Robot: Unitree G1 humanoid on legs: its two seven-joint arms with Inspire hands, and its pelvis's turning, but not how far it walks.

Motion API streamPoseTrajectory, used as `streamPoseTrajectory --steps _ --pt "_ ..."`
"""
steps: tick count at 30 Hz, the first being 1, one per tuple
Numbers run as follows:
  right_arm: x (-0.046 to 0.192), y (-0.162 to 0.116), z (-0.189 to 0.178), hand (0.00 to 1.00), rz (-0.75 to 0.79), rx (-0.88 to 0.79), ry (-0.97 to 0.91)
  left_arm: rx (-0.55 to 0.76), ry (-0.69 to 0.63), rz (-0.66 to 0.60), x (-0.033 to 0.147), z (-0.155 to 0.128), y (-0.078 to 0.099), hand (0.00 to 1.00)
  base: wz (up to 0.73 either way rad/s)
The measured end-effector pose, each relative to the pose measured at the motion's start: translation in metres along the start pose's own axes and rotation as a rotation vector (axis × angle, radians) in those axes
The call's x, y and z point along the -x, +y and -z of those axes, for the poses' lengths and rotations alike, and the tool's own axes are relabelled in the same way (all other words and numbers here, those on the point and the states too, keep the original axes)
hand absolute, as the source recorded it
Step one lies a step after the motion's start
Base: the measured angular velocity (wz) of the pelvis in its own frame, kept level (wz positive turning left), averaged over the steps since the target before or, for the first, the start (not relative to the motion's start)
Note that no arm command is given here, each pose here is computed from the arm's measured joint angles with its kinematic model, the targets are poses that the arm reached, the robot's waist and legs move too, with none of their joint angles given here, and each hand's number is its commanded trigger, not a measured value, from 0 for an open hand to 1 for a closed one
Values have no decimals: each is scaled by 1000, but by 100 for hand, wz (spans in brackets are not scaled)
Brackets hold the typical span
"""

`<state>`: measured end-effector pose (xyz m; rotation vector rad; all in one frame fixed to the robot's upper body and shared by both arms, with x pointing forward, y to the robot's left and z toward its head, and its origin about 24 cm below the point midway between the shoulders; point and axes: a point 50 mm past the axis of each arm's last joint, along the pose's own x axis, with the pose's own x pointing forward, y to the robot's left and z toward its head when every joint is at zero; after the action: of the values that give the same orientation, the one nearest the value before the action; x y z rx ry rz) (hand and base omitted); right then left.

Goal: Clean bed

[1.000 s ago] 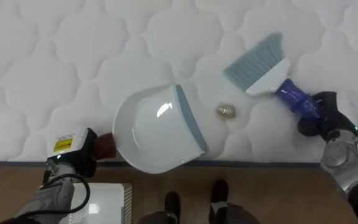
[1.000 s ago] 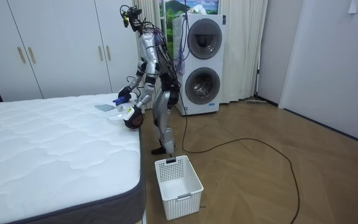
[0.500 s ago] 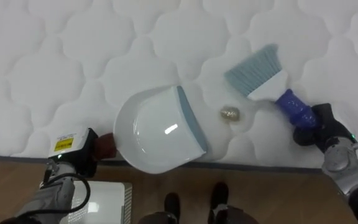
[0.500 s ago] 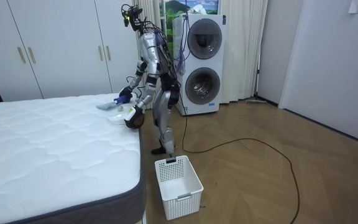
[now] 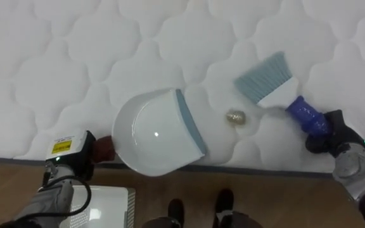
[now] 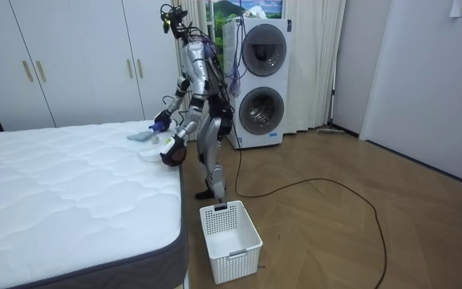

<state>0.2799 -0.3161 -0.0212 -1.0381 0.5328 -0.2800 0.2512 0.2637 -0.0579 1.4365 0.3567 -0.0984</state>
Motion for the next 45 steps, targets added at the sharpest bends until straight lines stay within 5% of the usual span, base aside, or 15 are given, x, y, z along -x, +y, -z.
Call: streamPoseTrajectory --steps 13,22,32,45 --pt "-16 -88 7 100 248 529 -82 -115 49 -40 2 31 20 100 -6" --pt "-18 -86 -9 100 238 970 -236 -170 29 -72 -3 32 34 100 -2" --pt "-21 -106 -55 100 410 1329 -434 -224 34 -96 -3 40 44 100 -3" --pt "-19 -92 -65 100 354 1490 -420 -215 45 -56 -2 41 44 100 -1"
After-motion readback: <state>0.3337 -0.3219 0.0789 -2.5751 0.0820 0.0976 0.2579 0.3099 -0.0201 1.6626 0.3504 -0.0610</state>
